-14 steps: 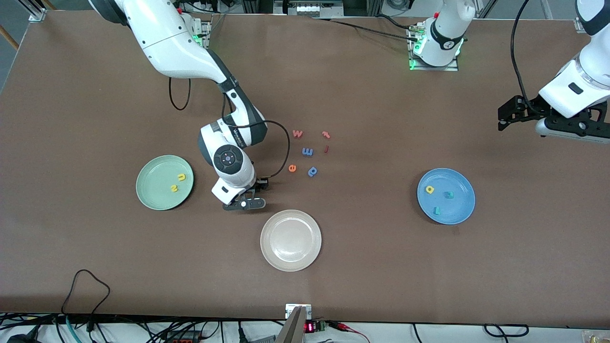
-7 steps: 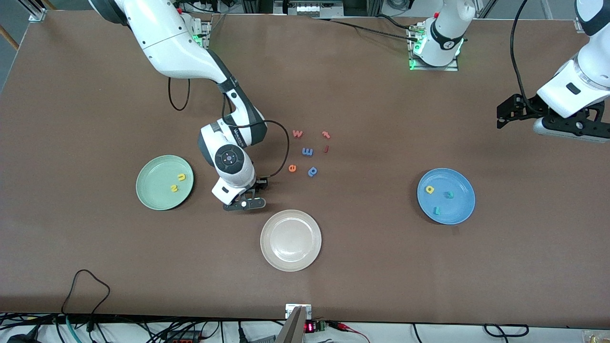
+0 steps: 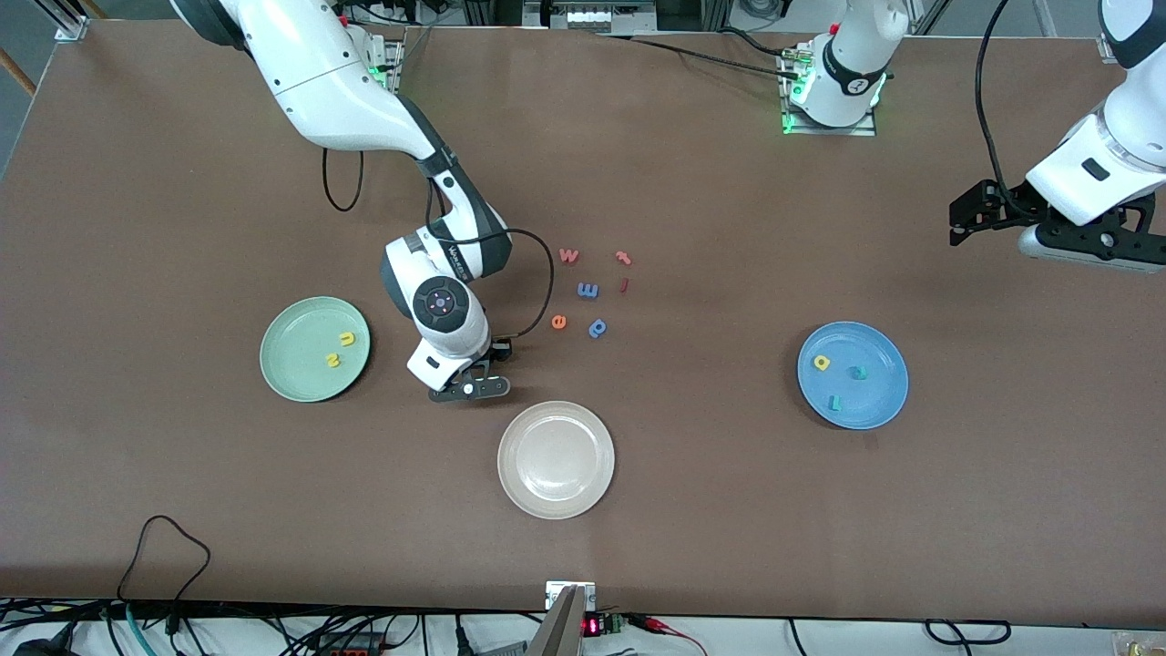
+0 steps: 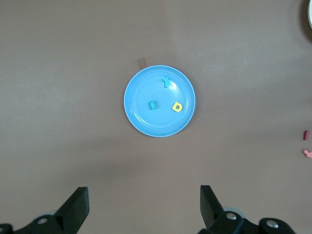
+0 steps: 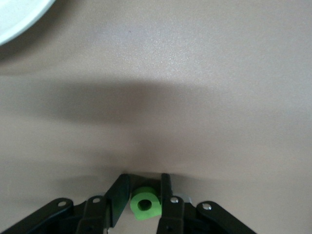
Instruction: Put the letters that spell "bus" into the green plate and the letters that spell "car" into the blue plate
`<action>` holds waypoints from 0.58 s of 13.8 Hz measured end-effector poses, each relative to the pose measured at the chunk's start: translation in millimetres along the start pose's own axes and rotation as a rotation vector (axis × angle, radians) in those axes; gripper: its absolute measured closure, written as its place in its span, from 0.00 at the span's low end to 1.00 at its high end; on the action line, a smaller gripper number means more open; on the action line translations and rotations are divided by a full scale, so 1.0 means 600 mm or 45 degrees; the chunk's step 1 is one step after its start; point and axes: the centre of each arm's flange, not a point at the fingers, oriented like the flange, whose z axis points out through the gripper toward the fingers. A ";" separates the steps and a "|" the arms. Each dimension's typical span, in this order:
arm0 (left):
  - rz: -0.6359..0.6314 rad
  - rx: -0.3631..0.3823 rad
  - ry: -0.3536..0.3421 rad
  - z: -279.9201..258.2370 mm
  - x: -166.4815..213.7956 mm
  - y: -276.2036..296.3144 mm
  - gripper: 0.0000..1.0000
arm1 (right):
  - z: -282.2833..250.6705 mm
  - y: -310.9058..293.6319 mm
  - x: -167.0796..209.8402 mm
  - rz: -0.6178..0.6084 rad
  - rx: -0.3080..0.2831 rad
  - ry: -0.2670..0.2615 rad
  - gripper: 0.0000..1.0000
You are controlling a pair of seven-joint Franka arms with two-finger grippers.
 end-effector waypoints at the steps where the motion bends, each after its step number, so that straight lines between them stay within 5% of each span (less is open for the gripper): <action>1: 0.000 0.000 -0.001 0.000 0.000 0.000 0.00 | -0.002 0.001 0.000 0.000 -0.001 0.001 0.73; 8: 0.000 -0.003 -0.031 0.002 -0.005 0.001 0.00 | -0.013 0.006 -0.005 0.003 -0.020 -0.039 0.77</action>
